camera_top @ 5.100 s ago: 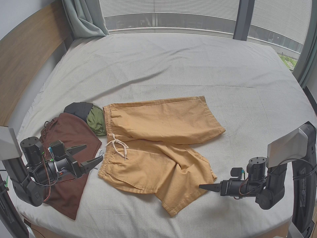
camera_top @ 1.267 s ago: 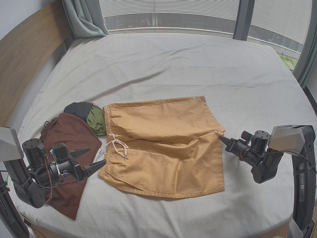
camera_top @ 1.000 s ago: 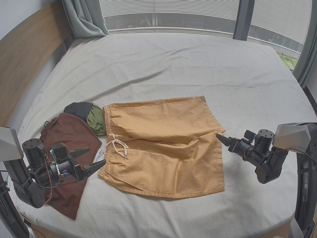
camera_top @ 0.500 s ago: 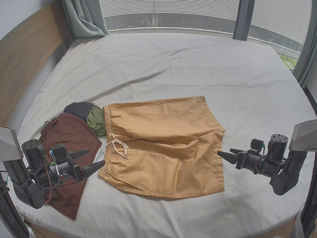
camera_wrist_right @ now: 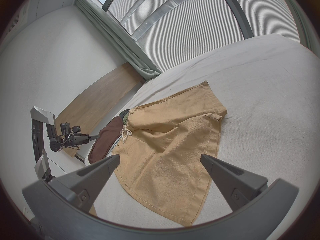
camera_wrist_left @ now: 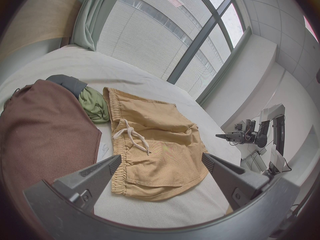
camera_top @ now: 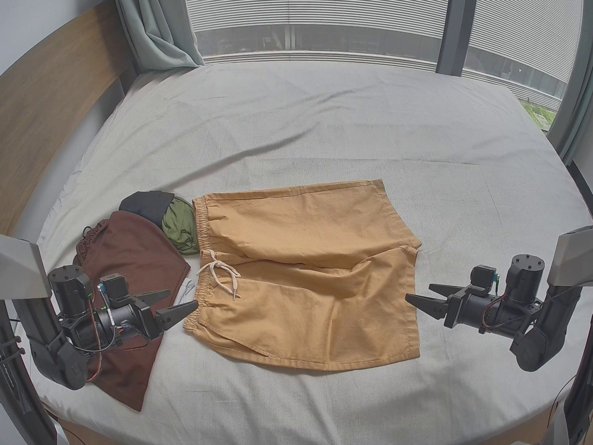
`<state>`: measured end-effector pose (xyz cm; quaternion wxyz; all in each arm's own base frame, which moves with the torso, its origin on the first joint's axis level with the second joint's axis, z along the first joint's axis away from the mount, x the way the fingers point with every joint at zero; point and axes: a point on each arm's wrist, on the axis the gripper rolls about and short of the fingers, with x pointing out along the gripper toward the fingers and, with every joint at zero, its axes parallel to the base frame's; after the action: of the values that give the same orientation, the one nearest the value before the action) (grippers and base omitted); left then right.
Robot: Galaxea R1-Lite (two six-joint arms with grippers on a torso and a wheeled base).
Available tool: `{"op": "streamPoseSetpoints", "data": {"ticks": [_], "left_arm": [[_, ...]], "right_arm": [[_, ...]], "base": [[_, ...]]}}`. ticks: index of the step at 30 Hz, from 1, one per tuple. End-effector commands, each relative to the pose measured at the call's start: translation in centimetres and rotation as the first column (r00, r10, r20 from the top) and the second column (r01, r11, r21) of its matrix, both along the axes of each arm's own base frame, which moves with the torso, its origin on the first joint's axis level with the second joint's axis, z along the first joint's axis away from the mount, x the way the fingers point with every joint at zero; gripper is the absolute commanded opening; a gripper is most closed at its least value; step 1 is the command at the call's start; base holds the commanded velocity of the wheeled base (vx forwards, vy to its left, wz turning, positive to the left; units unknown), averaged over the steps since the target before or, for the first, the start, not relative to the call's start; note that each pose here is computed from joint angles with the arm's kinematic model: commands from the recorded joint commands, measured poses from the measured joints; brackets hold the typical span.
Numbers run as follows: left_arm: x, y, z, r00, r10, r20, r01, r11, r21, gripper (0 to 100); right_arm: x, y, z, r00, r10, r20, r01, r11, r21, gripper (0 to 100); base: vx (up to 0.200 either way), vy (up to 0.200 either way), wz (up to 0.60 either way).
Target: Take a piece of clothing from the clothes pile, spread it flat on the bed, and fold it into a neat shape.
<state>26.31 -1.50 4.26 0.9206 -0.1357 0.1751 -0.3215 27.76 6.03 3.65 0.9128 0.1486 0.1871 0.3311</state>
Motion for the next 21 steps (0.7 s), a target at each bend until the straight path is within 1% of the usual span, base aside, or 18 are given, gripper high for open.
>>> {"op": "streamPoseSetpoints", "data": {"ticks": [1, 5, 10, 17, 21], "left_arm": [[0.8, 0.0, -1.6, 0.998, 0.007, -0.055, -0.007, 1.0, -0.009, 100], [1.0, 0.1, -2.7, 0.996, 0.009, -0.088, -0.01, 1.0, -0.006, 100], [1.6, 0.5, -3.6, 0.994, 0.026, -0.106, -0.027, 1.0, -0.005, 100], [2.4, 0.7, -6.2, 0.984, 0.04, -0.175, -0.041, 0.999, -0.004, 100], [2.6, 1.0, -7.3, 0.978, 0.05, -0.205, -0.053, 0.999, -0.007, 100]], "right_arm": [[-0.1, 0.1, 0.0, 1.0, 0.005, 0.003, -0.005, 1.0, -0.004, 100], [-0.1, 0.2, -0.1, 1.0, 0.005, 0.0, -0.005, 1.0, -0.005, 100], [0.0, 0.2, -0.1, 1.0, 0.002, 0.001, -0.002, 1.0, -0.005, 100], [0.0, 0.3, -0.3, 1.0, 0.005, -0.008, -0.005, 1.0, -0.005, 100], [0.1, 0.3, -0.3, 1.0, 0.005, -0.007, -0.005, 1.0, -0.004, 100]], "base": [[0.0, 0.0, 0.0], [0.0, 0.0, 0.0], [0.0, 0.0, 0.0], [0.0, 0.0, 0.0], [0.0, 0.0, 0.0]]}}
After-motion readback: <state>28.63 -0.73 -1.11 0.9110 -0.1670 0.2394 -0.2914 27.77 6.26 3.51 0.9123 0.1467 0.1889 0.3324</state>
